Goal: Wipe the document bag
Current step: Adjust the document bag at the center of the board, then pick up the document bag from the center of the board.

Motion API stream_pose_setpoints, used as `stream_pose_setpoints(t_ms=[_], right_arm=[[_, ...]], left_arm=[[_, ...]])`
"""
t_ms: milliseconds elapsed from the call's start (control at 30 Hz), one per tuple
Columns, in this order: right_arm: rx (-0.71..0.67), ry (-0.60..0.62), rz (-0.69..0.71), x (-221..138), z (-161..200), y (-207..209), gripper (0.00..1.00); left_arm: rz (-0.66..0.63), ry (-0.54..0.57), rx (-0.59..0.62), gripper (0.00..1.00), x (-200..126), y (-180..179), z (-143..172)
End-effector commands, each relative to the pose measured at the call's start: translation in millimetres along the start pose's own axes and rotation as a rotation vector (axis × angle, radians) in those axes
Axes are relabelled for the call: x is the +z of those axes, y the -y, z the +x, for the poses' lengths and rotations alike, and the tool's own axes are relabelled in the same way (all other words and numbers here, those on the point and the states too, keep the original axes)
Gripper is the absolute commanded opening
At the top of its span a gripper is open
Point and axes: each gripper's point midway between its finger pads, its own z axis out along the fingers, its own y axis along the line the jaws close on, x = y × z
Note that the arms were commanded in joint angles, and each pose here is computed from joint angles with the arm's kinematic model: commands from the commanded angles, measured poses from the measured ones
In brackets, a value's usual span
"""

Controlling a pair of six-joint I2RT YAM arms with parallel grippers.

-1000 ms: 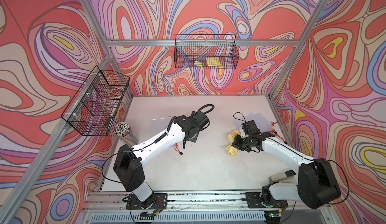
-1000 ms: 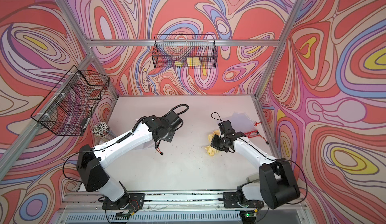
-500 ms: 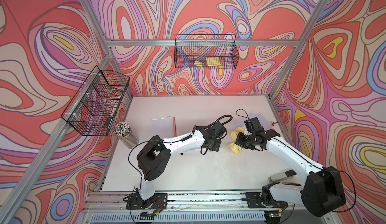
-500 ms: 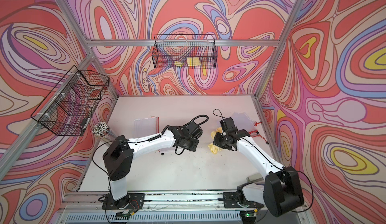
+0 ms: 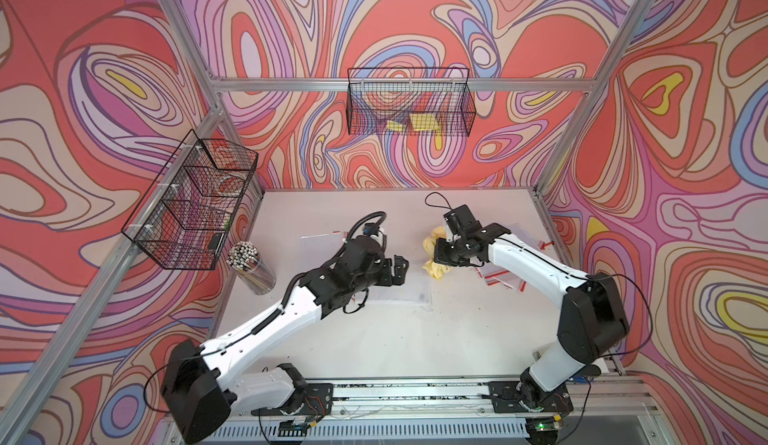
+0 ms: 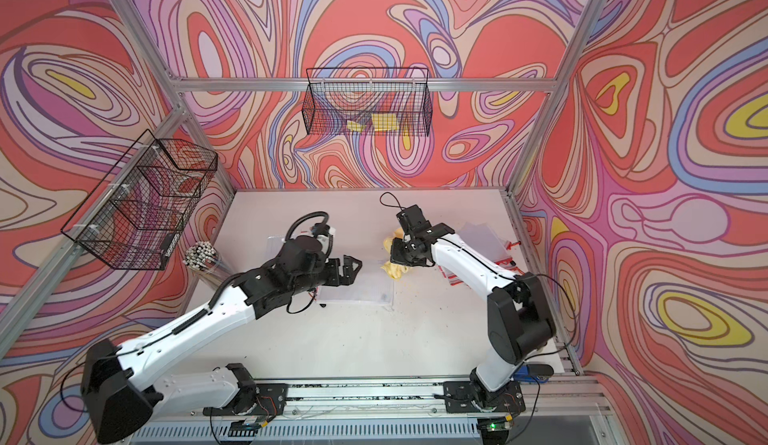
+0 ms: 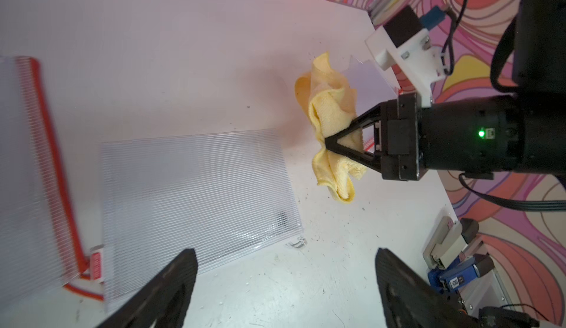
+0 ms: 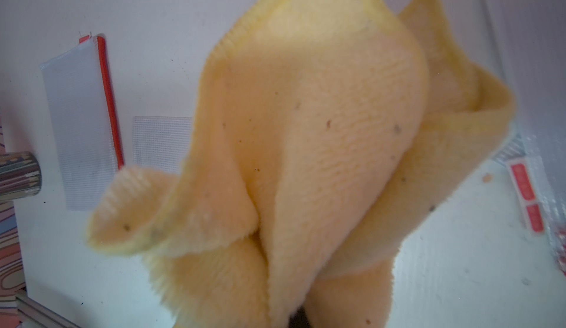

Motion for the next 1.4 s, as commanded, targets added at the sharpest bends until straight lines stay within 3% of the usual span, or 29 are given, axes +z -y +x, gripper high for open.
stream_pose_setpoints(t_ms=[0,200,367,600,800,1367], right_arm=[[-0.085,-0.108,0.091,43.0,21.5,-8.6,0.00],[-0.061,-0.234,0.116,94.7,53.9,-0.1,0.00],[-0.045,-0.285,0.120,113.8,70.7,8.4,0.00],[-0.028,-0.322,0.113,127.7,84.0,13.5,0.00],[-0.021,-0.331,0.106,131.3,88.7,14.9,0.00],[-0.015,-0.352,0.100,137.1,95.5,16.0,0.00]], left_arm=[[-0.122,-0.109,-0.131,0.91,-0.9,-63.3,33.9],[-0.132,-0.181,-0.288,0.75,-0.1,-111.3,70.9],[-0.090,-0.261,-0.371,0.71,13.5,-117.9,101.1],[-0.011,-0.297,-0.505,0.57,39.1,-123.9,131.4],[-0.102,-0.279,-0.504,0.51,39.3,-140.9,135.1],[-0.153,-0.102,-0.512,0.33,44.0,-162.5,119.6]])
